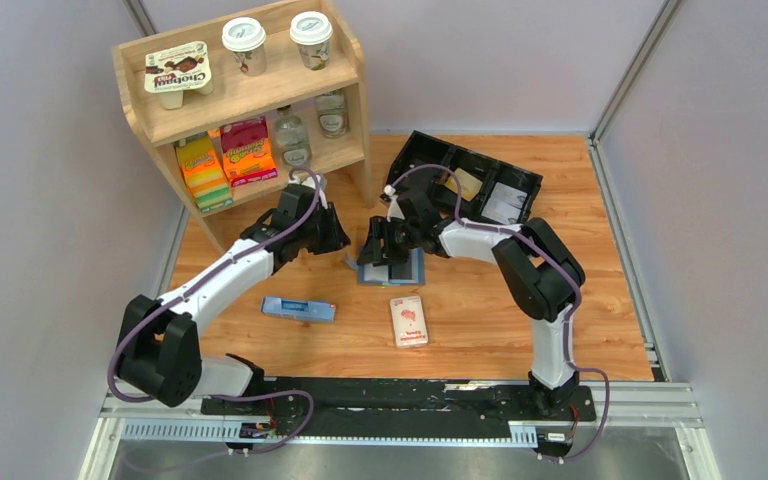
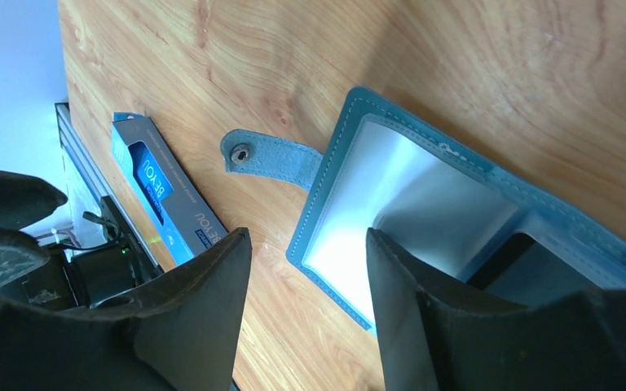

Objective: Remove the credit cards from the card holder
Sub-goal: Remove the credit card from the card holder.

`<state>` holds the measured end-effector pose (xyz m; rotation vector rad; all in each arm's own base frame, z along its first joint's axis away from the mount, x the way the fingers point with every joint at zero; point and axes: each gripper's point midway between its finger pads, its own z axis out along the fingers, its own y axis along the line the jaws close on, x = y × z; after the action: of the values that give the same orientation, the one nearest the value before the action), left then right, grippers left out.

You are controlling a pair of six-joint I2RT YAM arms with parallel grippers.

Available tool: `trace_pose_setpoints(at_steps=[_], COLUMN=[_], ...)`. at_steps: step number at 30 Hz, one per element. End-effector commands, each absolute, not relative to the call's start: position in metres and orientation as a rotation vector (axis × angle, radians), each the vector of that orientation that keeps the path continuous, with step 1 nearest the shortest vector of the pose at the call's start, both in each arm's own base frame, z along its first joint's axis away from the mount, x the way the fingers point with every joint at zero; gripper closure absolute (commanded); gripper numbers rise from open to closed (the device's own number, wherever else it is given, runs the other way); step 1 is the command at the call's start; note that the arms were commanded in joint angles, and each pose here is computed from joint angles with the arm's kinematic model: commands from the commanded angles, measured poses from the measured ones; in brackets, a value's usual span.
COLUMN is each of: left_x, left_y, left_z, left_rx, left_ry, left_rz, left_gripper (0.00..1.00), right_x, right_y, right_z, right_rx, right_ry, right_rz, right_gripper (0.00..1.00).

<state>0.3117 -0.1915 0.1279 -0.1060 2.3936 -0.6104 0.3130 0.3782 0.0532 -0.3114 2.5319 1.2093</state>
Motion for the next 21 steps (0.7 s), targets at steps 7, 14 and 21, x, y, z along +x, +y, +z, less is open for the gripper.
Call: trace_pose_setpoints(at_steps=[7, 14, 21], left_x=[0.325, 0.322, 0.324], left_y=[-0.240, -0.277, -0.297], left_z=[0.160, 0.159, 0.132], left_rx=[-0.064, 0.009, 0.035], left_ry=[2.347, 2.376, 2.469], left_rz=[-0.859, -0.952, -0.959], left_gripper=[0.68, 0.68, 0.67], right_x=[0.350, 0.345, 0.340], right_y=[0.325, 0.293, 0.285], right_z=[0.116, 0.085, 0.060], right_rx=[-0.225, -0.147, -0.098], right_ry=[2.353, 2.440, 2.489], right_rz=[0.866, 0.781, 0.777], right_gripper=[0.51, 0.58, 0.66])
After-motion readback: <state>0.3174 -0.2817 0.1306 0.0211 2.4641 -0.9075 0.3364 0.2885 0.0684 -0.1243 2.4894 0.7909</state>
